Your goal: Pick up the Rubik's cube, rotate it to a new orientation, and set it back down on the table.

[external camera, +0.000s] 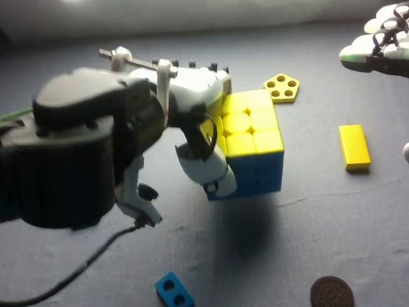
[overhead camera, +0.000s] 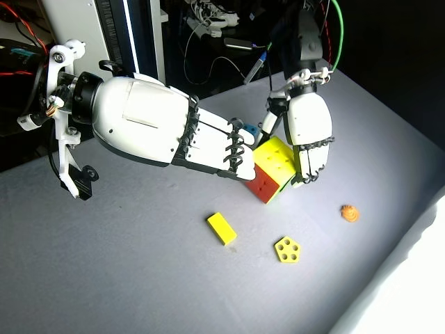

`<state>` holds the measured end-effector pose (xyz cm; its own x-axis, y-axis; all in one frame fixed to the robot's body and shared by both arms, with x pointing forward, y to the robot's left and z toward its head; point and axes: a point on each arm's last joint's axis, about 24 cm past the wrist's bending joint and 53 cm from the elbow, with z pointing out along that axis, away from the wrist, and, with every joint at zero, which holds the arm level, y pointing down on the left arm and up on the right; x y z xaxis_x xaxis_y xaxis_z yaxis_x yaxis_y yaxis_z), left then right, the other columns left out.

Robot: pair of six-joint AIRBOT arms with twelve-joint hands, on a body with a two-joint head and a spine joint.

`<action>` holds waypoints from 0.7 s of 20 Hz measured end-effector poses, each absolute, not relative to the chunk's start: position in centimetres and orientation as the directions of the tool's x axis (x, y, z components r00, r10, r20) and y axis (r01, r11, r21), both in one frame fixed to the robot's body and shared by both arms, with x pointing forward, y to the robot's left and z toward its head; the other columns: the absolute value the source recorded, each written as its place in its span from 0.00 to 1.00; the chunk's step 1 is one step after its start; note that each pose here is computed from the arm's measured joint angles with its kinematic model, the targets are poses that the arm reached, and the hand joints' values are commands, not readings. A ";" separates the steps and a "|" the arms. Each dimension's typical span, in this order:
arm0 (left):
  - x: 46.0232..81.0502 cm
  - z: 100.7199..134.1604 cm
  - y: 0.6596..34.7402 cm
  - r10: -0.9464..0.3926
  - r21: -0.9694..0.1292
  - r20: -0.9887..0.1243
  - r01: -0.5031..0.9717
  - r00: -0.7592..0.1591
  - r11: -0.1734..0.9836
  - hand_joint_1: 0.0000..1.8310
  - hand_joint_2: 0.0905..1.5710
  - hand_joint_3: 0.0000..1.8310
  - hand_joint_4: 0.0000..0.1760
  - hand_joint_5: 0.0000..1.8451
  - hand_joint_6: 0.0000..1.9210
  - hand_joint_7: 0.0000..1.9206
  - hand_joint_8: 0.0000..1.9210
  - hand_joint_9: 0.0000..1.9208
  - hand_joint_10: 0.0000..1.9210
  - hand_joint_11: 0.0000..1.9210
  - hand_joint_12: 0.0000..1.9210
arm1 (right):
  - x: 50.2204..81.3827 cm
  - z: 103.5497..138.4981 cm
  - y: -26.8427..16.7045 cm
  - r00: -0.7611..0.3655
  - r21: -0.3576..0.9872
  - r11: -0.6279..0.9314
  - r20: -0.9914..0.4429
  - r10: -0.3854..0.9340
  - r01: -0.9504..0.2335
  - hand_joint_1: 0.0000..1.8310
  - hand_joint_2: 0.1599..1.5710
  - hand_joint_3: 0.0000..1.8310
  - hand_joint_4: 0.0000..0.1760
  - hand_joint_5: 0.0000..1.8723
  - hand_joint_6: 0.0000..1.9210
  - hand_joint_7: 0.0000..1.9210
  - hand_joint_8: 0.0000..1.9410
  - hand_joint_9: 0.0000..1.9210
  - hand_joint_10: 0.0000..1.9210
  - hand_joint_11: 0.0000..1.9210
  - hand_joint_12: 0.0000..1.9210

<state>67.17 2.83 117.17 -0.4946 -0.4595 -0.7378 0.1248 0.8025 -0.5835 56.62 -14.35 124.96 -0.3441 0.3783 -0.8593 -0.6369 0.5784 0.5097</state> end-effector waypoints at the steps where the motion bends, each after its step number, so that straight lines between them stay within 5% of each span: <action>1: 67.1 117.6 3.0 -0.461 -0.583 -0.740 0.127 -0.490 0.802 0.52 0.93 0.00 0.15 0.21 0.96 0.23 0.98 0.16 1.00 0.18 1.00 | 56.3 125.3 -14.0 -0.335 0.501 0.565 -0.864 0.377 -0.656 0.00 0.76 0.00 0.00 0.04 0.00 0.08 0.00 0.05 0.01 0.00 0.06; 14: 66.2 120.6 2.6 -0.461 -0.601 -0.730 0.153 -0.504 0.784 0.52 0.93 0.00 0.18 0.23 0.95 0.21 0.99 0.13 1.00 0.16 1.00 | 56.1 124.3 -10.4 -0.406 0.531 0.520 -0.847 0.343 -0.669 0.00 0.76 0.00 0.00 0.04 0.00 0.08 0.00 0.06 0.00 0.00 0.08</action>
